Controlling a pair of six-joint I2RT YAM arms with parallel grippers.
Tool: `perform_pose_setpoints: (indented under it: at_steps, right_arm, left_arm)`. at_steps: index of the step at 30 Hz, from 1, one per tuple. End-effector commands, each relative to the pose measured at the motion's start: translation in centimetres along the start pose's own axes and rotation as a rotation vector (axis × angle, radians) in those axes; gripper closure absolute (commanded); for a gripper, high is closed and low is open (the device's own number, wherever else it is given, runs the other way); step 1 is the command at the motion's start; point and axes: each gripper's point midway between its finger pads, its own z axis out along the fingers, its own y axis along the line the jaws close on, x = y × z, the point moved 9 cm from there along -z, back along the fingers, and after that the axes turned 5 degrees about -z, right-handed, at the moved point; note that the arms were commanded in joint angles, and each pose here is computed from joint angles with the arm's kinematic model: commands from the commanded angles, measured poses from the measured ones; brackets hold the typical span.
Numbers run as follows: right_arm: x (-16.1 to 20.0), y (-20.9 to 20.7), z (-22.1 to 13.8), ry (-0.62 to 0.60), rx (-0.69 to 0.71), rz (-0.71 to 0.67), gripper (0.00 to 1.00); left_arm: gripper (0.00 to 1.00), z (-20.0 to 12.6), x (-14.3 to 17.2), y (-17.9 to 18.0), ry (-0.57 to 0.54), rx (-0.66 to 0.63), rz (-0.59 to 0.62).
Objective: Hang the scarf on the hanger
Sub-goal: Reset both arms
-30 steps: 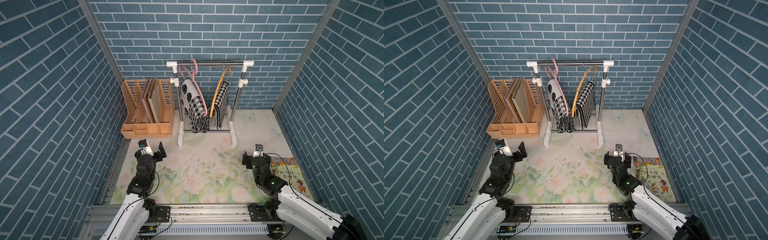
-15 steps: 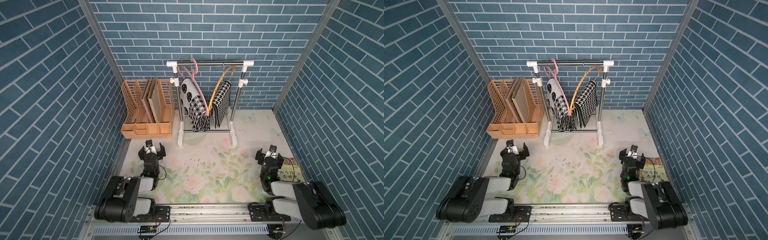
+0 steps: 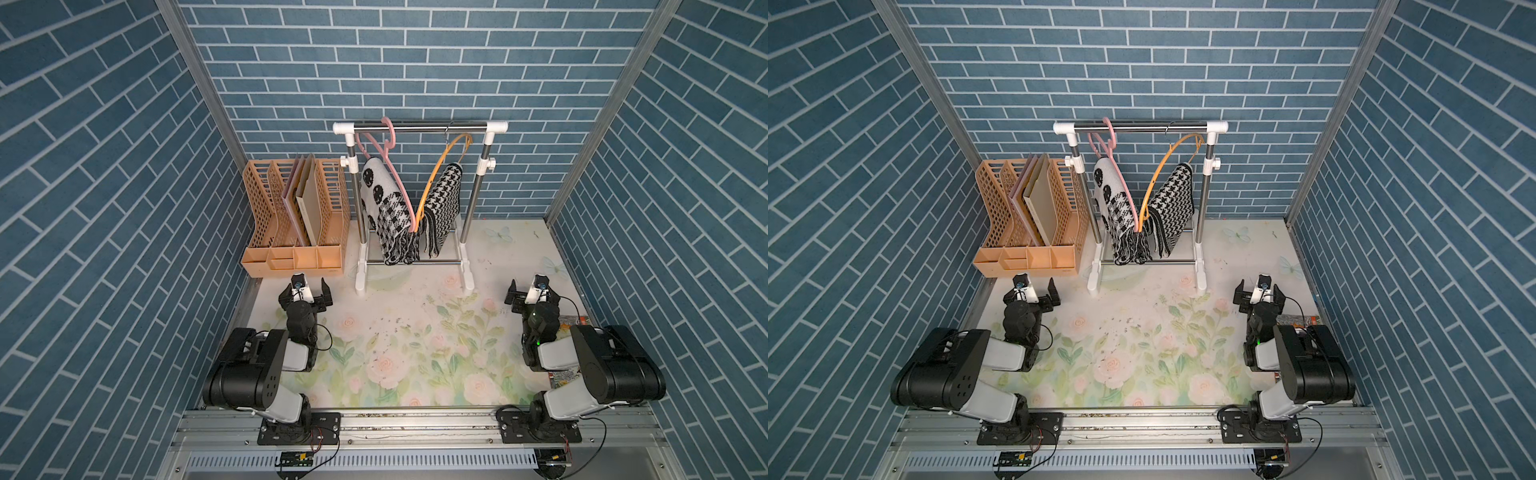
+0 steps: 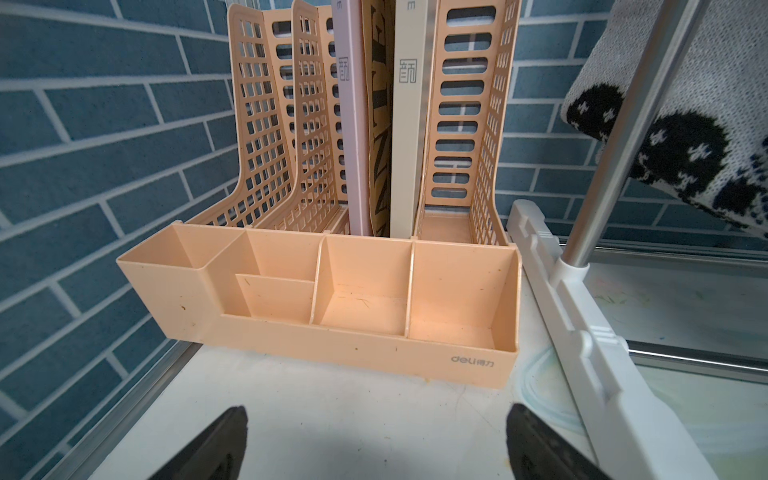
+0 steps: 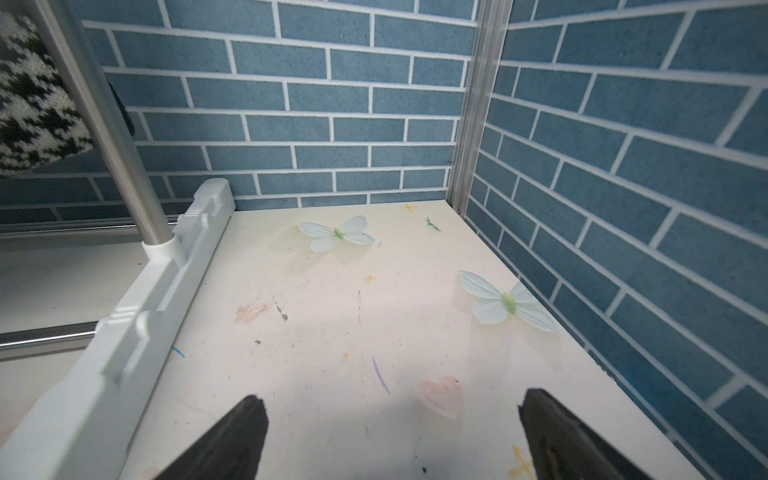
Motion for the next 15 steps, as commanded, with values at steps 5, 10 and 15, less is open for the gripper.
perform_pose_setpoints:
  at_steps: [5, 10, 15]
  right_arm:
    - [-0.53, 0.13, 0.12, -0.031, -0.022, -0.012, 0.0]
    - [-0.49, 0.15, 0.25, -0.025, -0.022, -0.015, 0.0]
    - [-0.55, 0.22, 0.38, -0.024, -0.027, -0.013, 0.0]
  left_arm:
    - [0.0, 0.14, -0.6, 0.0, -0.031, 0.008, -0.007]
    - [0.0, 0.14, -0.61, 0.02, -0.031, 0.006, -0.007]
    - [0.0, 0.13, -0.6, 0.0, -0.03, 0.008, -0.007]
